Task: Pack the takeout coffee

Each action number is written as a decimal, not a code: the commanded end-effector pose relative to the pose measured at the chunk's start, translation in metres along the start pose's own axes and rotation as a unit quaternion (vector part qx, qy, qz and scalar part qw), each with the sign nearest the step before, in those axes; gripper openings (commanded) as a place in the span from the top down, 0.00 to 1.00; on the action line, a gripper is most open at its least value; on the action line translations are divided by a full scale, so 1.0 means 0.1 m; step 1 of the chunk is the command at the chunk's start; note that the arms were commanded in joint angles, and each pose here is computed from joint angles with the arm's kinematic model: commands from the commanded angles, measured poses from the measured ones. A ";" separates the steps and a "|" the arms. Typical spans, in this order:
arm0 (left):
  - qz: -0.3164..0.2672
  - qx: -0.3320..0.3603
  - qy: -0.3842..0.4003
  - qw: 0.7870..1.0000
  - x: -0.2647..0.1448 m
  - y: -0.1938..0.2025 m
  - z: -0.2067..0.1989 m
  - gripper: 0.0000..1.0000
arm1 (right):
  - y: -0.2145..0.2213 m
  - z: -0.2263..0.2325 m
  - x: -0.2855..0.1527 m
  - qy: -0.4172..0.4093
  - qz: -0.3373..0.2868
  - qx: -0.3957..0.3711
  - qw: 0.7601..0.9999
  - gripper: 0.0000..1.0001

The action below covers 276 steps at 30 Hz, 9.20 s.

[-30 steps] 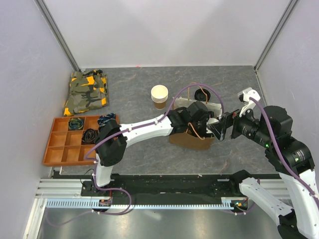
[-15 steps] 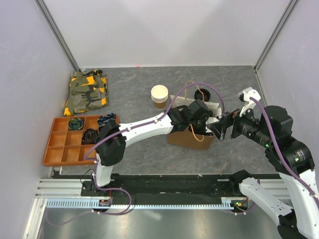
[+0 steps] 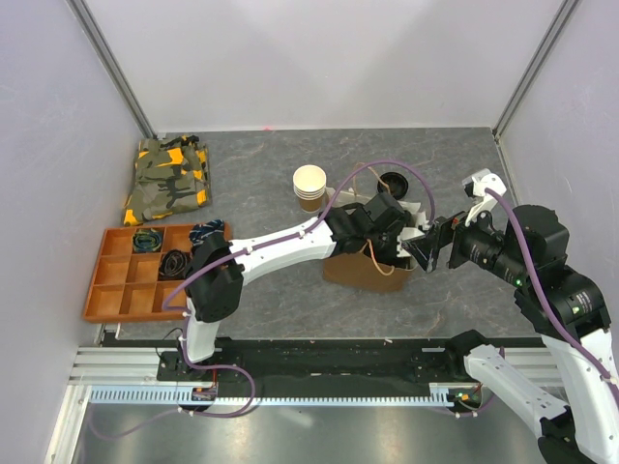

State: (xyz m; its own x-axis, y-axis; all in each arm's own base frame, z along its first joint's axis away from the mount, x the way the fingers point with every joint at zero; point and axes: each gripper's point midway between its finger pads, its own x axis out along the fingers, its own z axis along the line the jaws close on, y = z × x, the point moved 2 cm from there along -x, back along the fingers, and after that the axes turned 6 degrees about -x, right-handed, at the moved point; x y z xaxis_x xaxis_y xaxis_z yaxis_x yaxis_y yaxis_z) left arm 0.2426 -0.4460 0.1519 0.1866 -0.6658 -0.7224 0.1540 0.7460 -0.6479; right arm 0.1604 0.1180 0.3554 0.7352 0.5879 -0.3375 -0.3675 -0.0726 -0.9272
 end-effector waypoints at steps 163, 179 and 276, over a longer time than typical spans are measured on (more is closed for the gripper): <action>-0.213 -0.389 -0.128 0.887 -2.55 0.14 0.64 0.71 | 0.28 -0.52 0.62 0.095 0.055 -0.004 0.994 0.47; -0.213 -0.381 -0.098 0.894 -2.45 0.08 0.64 0.59 | 0.07 -0.70 0.46 0.161 0.043 -0.015 0.986 0.43; -0.176 -0.390 -0.034 0.903 -2.30 0.21 0.07 0.85 | 0.67 0.11 -0.03 -0.136 0.026 -0.239 0.961 1.00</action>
State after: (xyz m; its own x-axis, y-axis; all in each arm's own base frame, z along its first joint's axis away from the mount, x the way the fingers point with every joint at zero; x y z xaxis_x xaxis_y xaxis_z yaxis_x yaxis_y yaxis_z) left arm 0.2241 -0.2839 0.2869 0.3233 -0.8215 -0.4697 -0.5311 0.2533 -0.8086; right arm 0.1293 0.1162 0.2917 0.5431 0.7285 -0.4176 -0.0994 -0.4380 -0.8934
